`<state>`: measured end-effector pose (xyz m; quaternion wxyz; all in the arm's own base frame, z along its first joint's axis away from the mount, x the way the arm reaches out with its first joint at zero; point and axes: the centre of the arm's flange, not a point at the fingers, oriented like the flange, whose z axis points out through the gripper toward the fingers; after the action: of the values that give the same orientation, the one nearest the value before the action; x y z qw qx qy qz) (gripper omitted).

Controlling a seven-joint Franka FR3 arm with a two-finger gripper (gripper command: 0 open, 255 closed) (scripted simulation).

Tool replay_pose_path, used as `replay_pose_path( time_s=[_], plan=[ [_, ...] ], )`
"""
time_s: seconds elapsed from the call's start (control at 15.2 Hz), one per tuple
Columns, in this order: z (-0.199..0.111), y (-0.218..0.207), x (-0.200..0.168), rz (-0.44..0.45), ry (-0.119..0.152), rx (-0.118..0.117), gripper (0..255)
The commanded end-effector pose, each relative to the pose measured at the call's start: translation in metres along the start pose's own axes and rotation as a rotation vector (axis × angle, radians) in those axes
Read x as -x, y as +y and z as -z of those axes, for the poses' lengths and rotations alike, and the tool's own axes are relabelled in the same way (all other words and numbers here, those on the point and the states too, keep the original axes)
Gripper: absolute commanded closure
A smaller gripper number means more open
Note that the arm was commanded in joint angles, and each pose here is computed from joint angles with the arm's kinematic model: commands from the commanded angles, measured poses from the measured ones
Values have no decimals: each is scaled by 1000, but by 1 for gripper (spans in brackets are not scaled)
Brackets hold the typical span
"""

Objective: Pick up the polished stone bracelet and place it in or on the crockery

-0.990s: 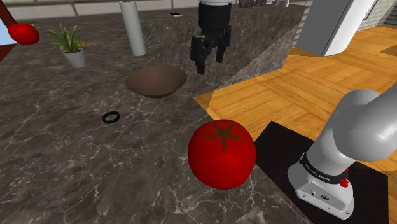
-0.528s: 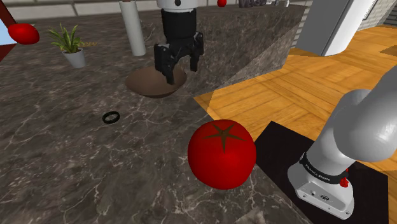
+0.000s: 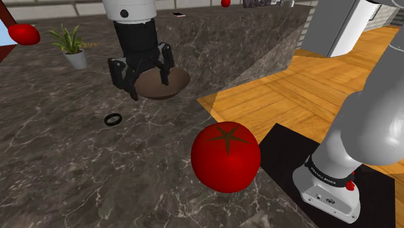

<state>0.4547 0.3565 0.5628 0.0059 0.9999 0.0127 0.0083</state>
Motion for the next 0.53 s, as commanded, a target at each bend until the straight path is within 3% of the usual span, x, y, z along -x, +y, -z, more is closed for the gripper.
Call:
replay_pose_path(
  time_s=[0.0, 0.46],
  plan=[
    [-2, -26, -12, -7, -4, -4, 0],
    [-9, -98, -43, -18, -14, -13, 0]
  ],
)
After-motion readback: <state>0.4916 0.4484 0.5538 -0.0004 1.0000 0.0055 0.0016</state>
